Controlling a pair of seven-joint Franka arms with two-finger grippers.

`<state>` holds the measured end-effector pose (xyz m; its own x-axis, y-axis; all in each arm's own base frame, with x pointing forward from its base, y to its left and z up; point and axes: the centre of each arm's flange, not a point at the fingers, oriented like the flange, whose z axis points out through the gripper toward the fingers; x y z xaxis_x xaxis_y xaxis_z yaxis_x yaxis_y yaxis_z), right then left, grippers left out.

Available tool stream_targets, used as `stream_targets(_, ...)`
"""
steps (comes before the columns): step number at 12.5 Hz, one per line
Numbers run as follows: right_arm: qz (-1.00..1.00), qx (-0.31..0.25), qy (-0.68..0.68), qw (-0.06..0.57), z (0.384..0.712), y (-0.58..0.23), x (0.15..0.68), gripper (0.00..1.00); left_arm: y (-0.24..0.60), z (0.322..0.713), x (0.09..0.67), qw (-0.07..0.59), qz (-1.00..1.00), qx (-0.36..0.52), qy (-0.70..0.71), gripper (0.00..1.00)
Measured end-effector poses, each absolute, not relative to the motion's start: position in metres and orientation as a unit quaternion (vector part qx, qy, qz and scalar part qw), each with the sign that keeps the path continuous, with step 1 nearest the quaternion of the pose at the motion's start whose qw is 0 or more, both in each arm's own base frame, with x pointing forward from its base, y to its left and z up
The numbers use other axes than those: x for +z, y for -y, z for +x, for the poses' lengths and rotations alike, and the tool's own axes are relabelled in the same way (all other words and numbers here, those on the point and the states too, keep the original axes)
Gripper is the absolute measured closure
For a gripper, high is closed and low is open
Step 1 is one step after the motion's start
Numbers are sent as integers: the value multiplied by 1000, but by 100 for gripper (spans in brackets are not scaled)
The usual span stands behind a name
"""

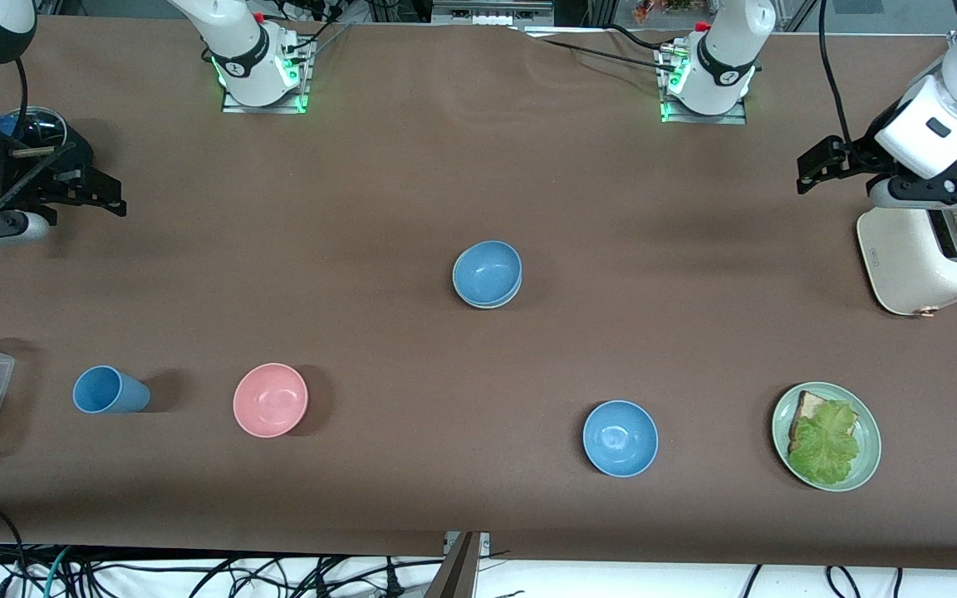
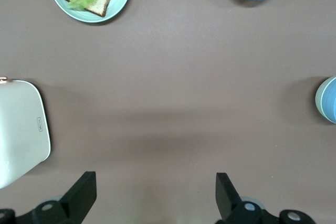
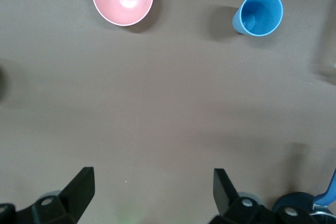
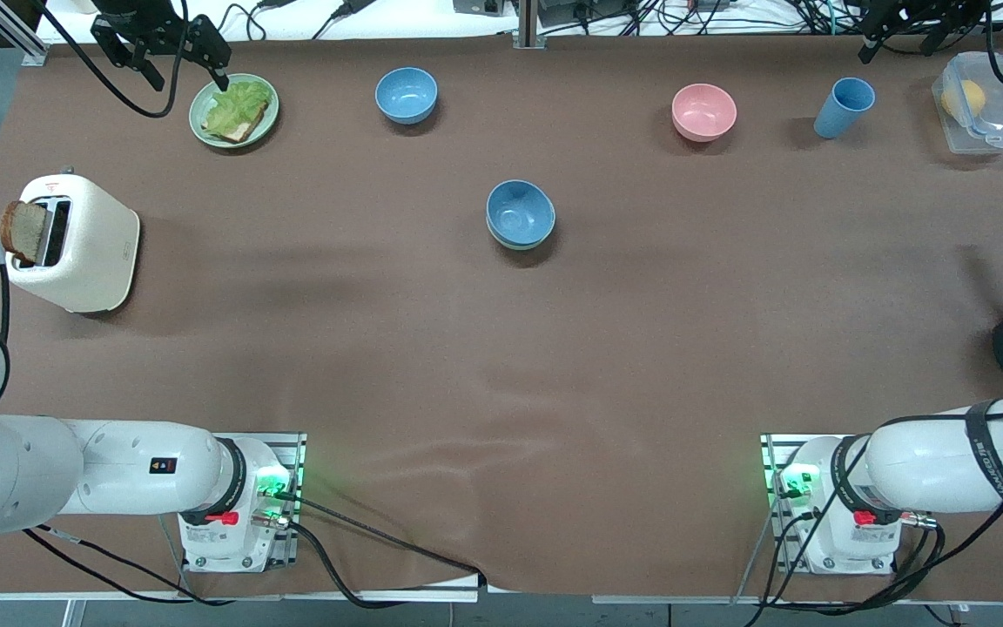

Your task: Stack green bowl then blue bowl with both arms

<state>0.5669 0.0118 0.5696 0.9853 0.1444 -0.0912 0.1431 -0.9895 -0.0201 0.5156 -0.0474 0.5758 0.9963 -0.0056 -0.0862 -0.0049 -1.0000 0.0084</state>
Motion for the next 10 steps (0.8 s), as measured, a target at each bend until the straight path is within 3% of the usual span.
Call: stream_targets(10,-996,46,72,7,567,-12,570,0,53,535,577,5,998,-55,8,0)
